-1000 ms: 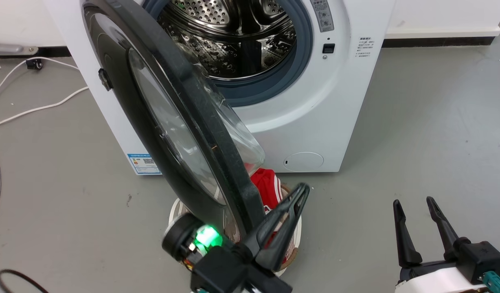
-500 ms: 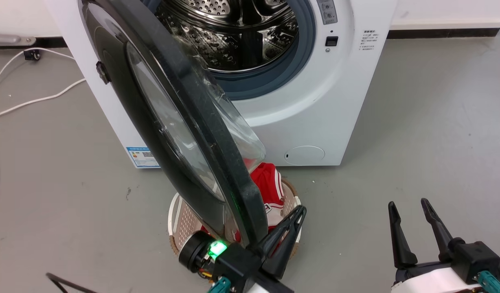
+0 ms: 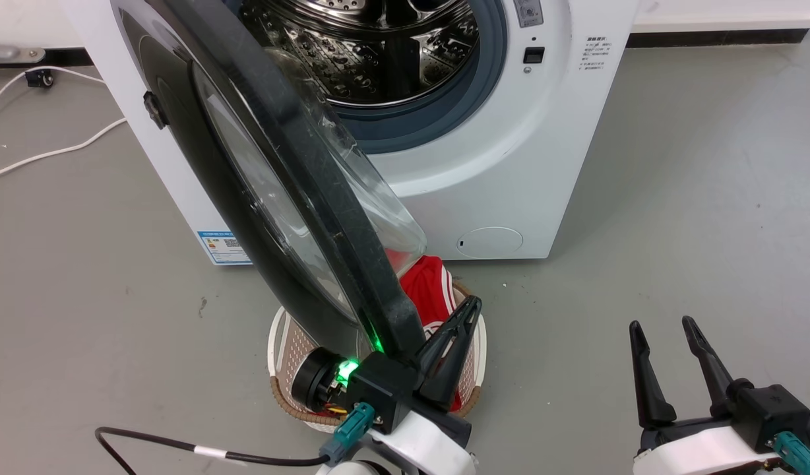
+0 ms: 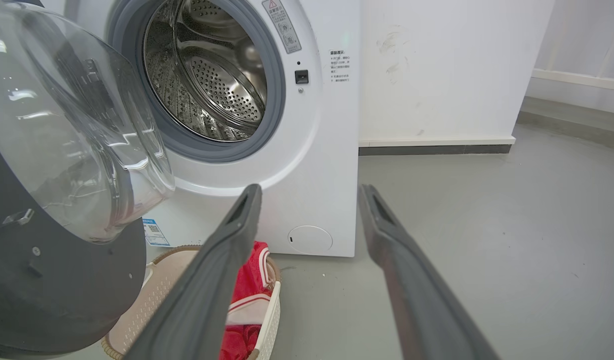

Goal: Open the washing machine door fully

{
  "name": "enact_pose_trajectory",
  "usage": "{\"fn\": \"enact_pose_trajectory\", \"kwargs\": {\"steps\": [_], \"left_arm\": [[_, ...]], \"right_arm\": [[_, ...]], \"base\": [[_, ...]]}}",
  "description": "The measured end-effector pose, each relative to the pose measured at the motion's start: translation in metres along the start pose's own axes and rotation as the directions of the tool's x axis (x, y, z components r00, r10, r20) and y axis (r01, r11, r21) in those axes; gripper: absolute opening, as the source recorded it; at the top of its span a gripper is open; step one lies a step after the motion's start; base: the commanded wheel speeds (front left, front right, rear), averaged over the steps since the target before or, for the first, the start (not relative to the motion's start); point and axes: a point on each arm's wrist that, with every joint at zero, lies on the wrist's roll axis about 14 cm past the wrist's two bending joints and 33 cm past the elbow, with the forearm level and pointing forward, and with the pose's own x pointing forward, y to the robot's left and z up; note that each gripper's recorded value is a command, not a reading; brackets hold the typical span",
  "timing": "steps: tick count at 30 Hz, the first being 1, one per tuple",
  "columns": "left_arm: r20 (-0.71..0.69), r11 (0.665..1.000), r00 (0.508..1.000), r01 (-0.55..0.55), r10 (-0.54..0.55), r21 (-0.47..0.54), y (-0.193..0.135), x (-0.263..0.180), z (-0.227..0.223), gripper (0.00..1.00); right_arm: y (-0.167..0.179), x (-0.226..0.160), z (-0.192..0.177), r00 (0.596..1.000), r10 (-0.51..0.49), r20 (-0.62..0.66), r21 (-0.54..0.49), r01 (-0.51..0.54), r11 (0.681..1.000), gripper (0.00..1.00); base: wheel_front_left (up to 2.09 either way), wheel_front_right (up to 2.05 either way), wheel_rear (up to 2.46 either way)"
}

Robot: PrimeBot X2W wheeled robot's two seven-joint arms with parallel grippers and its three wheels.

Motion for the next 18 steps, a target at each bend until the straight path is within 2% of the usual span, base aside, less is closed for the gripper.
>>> {"fn": "enact_pose_trajectory", "kwargs": {"steps": [18], "left_arm": [[-0.016, 0.993, 0.993, -0.117, 0.117, 0.004, 0.023, -0.02, -0.007, 0.0]], "right_arm": [[0.006, 0.005, 0.001, 1.0, 0.021, 0.005, 0.003, -0.021, 1.0, 1.0]], "base": [[0.0, 0.0, 0.0]]}}
